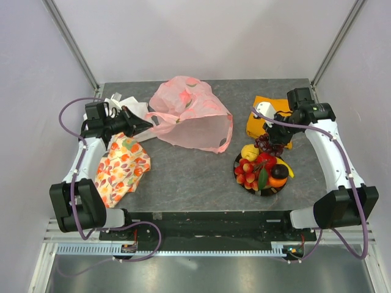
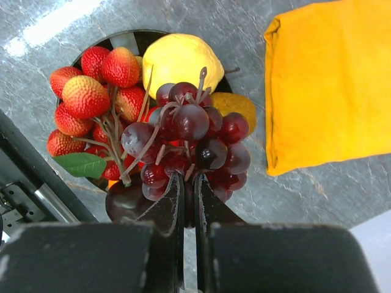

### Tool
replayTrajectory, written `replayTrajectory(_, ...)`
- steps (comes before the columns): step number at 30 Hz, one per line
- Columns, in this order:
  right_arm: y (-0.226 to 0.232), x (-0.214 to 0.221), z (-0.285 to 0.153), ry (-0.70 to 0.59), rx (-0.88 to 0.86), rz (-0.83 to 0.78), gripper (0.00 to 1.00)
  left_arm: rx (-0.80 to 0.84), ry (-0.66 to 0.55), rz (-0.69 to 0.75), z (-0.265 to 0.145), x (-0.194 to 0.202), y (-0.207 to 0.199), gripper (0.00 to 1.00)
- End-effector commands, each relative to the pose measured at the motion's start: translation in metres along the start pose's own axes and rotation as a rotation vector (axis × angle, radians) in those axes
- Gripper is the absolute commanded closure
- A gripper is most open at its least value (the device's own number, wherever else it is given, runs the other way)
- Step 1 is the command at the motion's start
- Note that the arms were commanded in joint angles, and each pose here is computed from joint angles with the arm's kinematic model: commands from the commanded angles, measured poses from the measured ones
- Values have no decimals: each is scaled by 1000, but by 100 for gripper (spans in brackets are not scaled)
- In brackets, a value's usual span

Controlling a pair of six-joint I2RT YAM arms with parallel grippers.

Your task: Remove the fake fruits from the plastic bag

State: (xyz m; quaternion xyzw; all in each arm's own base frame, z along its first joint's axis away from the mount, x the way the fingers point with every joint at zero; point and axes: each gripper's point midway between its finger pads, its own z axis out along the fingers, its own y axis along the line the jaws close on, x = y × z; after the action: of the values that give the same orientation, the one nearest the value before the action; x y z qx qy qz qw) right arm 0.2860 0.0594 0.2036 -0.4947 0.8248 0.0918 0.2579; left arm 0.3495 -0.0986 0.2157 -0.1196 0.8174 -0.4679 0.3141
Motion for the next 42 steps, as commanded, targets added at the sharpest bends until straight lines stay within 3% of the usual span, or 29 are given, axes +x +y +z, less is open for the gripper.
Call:
replayTrajectory(1,2,-12,6,-63,-32,-28,99,13,-26,24,-6,-4,-6,98)
replayTrajectory(5,9,-8,10,-47,-77,-58,90,10,-31,24,-6,-5,-4,98)
replayTrajectory(13,24,-1,24,-24,-158,-50,85,6,-37,19,-7,-5,-2,99)
replayTrajectory(18,31,-3,31,-18,-191,-57,77,3,-35,13,-6,-6,0,98)
replayTrajectory(27,26,-4,26,-5,-161,-62,51,5,-34,5,-4,-9,1,98)
replayTrajectory(29,23,-7,23,-10,-149,-50,36,5,-34,-2,-3,-10,3,98)
replayTrajectory(39,-11,-41,-15,-87,23,-13,24,18,-29,-9,1,-19,-1,98)
replayTrajectory(41,-32,-54,-31,-138,111,13,13,25,-30,-8,2,-23,-4,99)
replayTrajectory(42,-40,-57,-37,-155,151,85,2,28,-31,-10,2,-24,-5,98)
